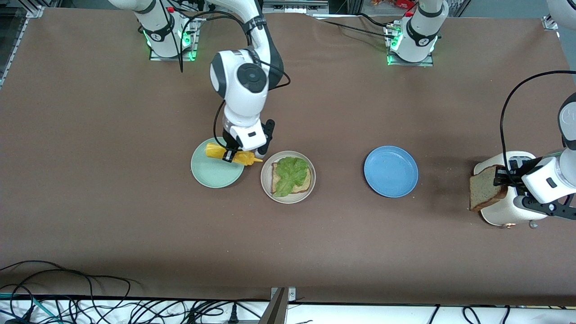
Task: Make sandwich on beige plate with both arms
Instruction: 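Carry the mustard bottle over the lettuce and tilt it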
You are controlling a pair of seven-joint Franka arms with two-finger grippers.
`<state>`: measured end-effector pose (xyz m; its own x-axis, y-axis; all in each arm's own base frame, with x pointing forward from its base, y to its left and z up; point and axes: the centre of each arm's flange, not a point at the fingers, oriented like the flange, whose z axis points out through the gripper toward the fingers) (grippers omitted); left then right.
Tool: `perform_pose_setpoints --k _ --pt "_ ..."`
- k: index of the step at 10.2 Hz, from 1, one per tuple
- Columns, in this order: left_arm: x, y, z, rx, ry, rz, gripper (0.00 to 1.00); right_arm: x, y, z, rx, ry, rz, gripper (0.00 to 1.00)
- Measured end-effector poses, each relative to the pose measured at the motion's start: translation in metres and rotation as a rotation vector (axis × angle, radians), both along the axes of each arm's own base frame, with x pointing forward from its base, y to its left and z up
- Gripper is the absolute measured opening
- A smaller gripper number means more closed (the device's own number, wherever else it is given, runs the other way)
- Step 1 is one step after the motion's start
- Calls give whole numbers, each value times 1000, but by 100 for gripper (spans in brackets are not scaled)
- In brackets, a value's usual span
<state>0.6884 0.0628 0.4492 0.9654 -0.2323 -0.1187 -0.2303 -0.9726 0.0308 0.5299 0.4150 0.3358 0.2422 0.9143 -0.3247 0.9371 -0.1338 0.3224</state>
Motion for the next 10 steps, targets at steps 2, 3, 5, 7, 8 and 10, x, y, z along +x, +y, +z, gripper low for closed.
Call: perform_pose_setpoints --k 2,3,5,7,8,10 --pt "0 0 0 0 0 0 9 -16 19 -14 -87 -32 32 5" --pt "0 0 0 0 0 0 9 -19 23 -22 -141 -43 59 5" --pt "0 0 0 0 1 0 9 -23 26 -34 -258 -62 117 5" --pt "0 0 -1 -1 2 0 9 -27 26 -39 -312 -58 132 5" --pt "0 0 -1 -1 2 0 9 -28 30 -38 -316 -61 144 5" --pt "0 0 -2 -1 2 0 9 -28 48 -28 -310 -92 164 5"
